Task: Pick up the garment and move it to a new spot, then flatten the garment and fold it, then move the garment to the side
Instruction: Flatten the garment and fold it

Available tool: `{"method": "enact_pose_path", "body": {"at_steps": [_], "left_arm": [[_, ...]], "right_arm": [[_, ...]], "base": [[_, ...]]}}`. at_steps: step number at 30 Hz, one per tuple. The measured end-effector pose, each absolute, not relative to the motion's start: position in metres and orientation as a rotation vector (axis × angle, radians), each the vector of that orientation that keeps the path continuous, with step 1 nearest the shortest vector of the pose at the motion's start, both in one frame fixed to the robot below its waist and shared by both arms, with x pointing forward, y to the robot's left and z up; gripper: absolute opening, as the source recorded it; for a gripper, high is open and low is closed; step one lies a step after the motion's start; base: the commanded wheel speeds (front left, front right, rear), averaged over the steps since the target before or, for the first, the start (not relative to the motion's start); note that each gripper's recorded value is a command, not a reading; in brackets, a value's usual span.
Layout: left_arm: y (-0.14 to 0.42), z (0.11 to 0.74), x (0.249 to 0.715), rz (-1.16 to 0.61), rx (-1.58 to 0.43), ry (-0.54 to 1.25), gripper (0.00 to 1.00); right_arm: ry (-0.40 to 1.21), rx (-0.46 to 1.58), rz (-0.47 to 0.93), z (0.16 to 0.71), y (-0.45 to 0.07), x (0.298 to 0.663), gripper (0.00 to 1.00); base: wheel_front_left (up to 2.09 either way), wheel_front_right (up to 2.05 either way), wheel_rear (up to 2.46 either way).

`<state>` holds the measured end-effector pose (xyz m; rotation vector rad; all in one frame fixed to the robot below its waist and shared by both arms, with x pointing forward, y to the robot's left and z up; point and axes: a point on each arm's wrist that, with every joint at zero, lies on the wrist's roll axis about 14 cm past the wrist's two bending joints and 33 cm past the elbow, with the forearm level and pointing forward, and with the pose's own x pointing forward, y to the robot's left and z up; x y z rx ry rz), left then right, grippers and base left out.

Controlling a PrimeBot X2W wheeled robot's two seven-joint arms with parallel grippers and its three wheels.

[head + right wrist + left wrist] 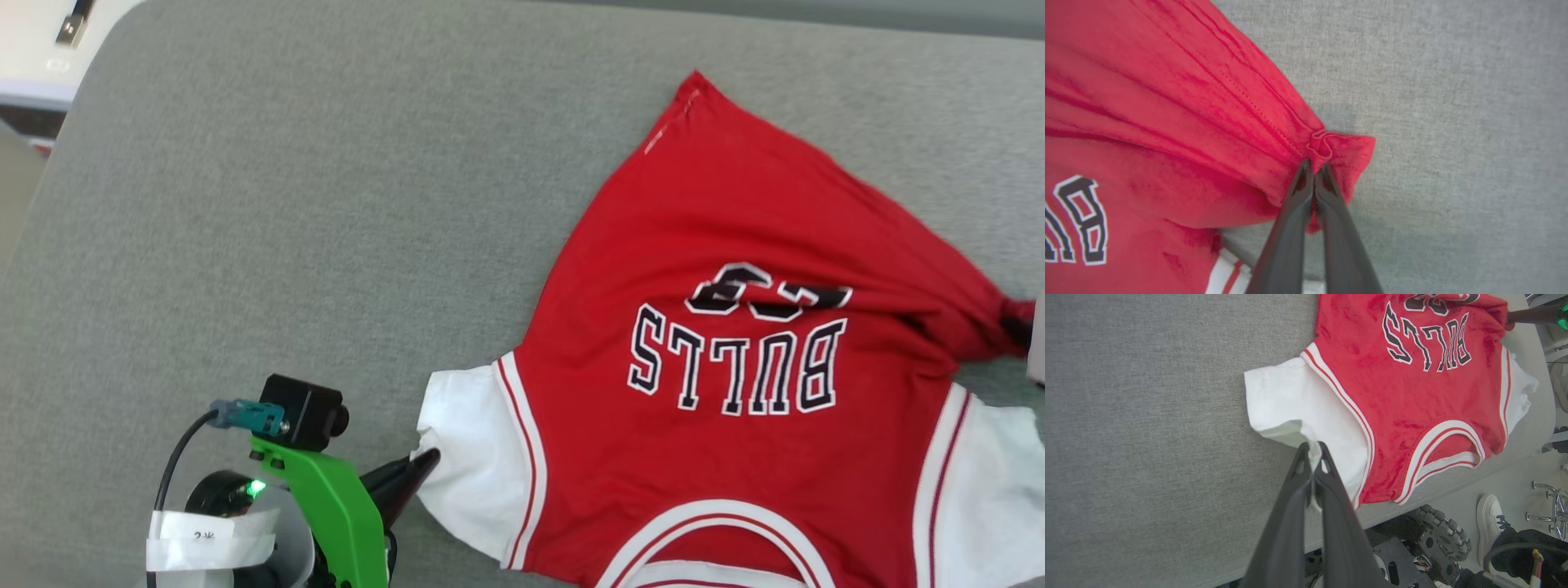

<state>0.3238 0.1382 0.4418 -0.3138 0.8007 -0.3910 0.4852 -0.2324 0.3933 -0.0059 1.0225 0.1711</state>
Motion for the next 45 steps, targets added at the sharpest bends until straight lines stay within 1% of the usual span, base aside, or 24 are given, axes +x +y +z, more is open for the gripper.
{"method": "enact_pose_path", "body": {"at_steps": [11,15,19,24,25,26,30,33,37,42,45], "left_arm": [[0.118,0.455,0.314,-0.457,-0.318,0.756,0.0],[0.11,0.454,0.309,-0.475,-0.326,0.756,0.0],[0.105,0.456,0.309,-0.491,-0.328,0.743,0.0],[0.101,0.459,0.31,-0.506,-0.327,0.732,0.0],[0.102,0.459,0.31,-0.505,-0.327,0.73,0.0],[0.102,0.459,0.31,-0.504,-0.327,0.728,0.0],[0.103,0.46,0.31,-0.501,-0.329,0.726,0.0],[0.104,0.46,0.31,-0.497,-0.332,0.727,0.0],[0.105,0.459,0.31,-0.491,-0.337,0.729,0.0],[0.109,0.462,0.317,-0.482,-0.331,0.714,0.0],[0.111,0.462,0.322,-0.476,-0.327,0.709,0.0]], "right_arm": [[0.979,0.088,0.036,0.406,-0.285,0.4,0.0],[0.976,0.128,-0.001,0.403,-0.294,0.369,0.0],[0.986,0.167,-0.024,0.398,-0.295,0.346,0.0],[1.008,0.206,-0.046,0.393,-0.296,0.333,0.0],[1.003,0.206,-0.047,0.394,-0.296,0.334,0.29],[1.001,0.197,-0.047,0.395,-0.296,0.334,1.0],[0.979,0.178,-0.031,0.403,-0.294,0.341,1.0],[0.954,0.154,-0.002,0.416,-0.291,0.354,1.0],[0.902,0.099,0.06,0.443,-0.281,0.382,1.0],[0.834,0.054,0.166,0.475,-0.251,0.422,1.0],[0.829,0.023,0.234,0.483,-0.229,0.446,1.0]], "base": [[0.0,0.0,0.0],[0.0,0.0,0.0],[0.0,0.0,0.0],[0.0,0.0,0.0],[0.0,0.0,0.0],[0.0,0.0,0.0],[0.0,0.0,0.0],[0.0,0.0,0.0],[0.0,0.0,0.0],[0.0,0.0,0.0],[0.0,0.0,0.0]]}}
